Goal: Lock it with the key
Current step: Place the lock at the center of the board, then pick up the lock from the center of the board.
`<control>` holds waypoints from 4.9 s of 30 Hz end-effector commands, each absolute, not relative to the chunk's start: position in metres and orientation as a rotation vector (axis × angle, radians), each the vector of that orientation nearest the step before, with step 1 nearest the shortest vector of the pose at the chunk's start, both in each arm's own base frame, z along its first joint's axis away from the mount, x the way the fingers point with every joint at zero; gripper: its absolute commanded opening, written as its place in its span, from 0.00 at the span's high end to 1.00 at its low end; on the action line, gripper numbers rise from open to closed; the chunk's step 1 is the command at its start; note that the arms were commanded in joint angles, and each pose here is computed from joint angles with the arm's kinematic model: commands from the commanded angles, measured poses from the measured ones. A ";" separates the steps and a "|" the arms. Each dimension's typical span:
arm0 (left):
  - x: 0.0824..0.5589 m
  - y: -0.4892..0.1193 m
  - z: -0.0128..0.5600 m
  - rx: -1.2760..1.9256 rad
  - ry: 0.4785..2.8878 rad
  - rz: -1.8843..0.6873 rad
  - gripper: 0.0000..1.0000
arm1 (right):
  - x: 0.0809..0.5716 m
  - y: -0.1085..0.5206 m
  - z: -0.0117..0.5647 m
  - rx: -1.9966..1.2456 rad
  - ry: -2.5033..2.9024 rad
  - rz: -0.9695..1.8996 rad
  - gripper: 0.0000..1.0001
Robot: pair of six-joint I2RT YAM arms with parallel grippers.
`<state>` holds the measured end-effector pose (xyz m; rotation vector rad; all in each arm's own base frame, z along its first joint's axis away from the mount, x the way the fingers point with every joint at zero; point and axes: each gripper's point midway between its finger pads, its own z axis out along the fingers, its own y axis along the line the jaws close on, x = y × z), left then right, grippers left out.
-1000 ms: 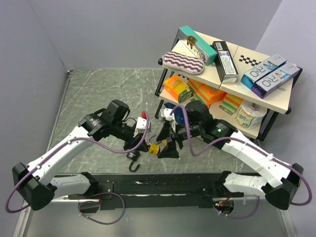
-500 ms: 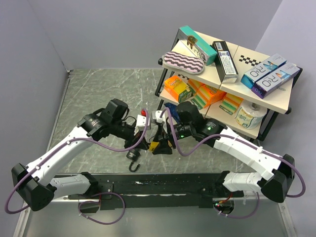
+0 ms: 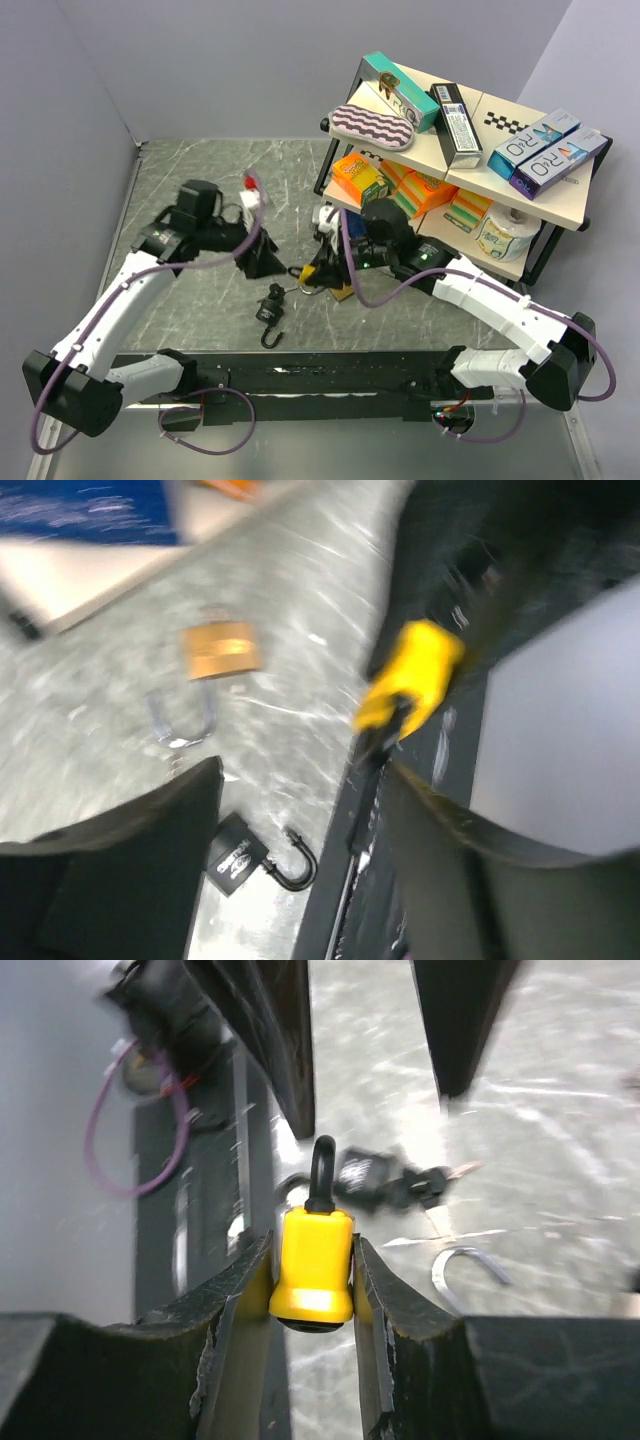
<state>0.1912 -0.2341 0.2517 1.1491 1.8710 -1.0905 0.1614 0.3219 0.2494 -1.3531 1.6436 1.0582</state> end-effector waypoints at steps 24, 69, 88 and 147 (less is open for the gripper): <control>0.284 -0.192 0.330 -0.176 1.990 -1.343 0.12 | 0.282 0.405 0.396 -0.649 1.387 0.891 1.00; 0.438 -0.054 0.090 -0.172 2.715 -0.248 0.99 | 0.218 0.317 0.288 -1.038 1.553 0.817 0.01; 0.459 -0.068 0.022 -0.145 2.799 -0.186 0.68 | 0.210 0.320 0.275 -1.119 1.591 0.890 0.01; 0.315 -0.051 0.262 -0.158 2.176 -0.815 0.04 | 0.168 0.426 0.046 -2.514 0.726 0.824 0.04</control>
